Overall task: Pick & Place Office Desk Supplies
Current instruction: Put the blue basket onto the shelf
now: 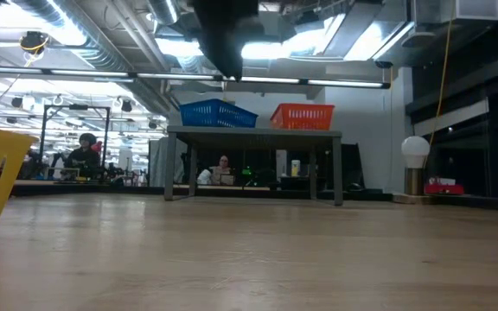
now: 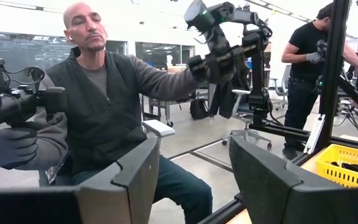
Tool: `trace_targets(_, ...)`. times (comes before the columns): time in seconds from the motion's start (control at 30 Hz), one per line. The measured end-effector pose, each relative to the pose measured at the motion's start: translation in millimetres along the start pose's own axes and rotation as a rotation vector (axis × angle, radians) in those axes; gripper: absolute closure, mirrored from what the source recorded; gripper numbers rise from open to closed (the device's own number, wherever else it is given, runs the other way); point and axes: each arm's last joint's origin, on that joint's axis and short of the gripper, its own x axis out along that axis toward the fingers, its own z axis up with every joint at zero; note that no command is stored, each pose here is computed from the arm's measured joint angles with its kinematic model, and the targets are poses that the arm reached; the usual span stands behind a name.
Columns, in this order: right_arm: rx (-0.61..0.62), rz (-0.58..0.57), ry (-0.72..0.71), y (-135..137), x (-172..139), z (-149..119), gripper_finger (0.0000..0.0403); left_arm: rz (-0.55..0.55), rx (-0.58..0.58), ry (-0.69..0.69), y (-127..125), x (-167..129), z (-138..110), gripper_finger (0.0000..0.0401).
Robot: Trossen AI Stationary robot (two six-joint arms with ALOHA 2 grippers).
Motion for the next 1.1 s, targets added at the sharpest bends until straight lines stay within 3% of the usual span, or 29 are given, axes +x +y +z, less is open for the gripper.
trace_targets(0.1, 0.001, 0.0, 0.0, 0.0, 0.0, 0.0, 0.0206, -0.122, -0.01, 0.049, 24.2, -14.3, -0.1, 0.0255)
trace_targets(0.2, -0.005, -0.001, 0.0, 0.0, 0.0, -0.1, 0.0206, -0.177, -0.045, 0.063, 56.5, -27.0, 0.7, 0.0262)
trace_targets(0.37, -0.018, -0.002, 0.0, 0.0, 0.0, 0.0, 0.0206, -0.367, -0.129, -0.03, 112.7, -47.8, 7.5, 0.0275)
trace_targets(0.53, -0.067, -0.033, -0.002, -0.9, 0.0, 0.3, 0.0206, -0.544, -0.06, -0.113, 146.2, -49.4, 9.7, 0.0286)
trace_targets(0.63, -0.066, -0.096, 0.0, -2.8, -0.2, 0.3, 0.0206, -0.632, -0.032, -0.133, 163.7, -40.1, 9.7, 0.0289)
trace_targets(0.97, 0.012, -0.149, -0.004, -4.3, -0.4, 0.2, 0.0206, -0.584, -0.088, 0.015, 209.8, 21.8, -1.5, 0.027)
trace_targets(1.1, -0.013, -0.161, -0.002, -4.7, -0.4, 0.2, 0.0206, -0.621, -0.136, 0.09, 226.5, 55.8, -10.1, 0.025)
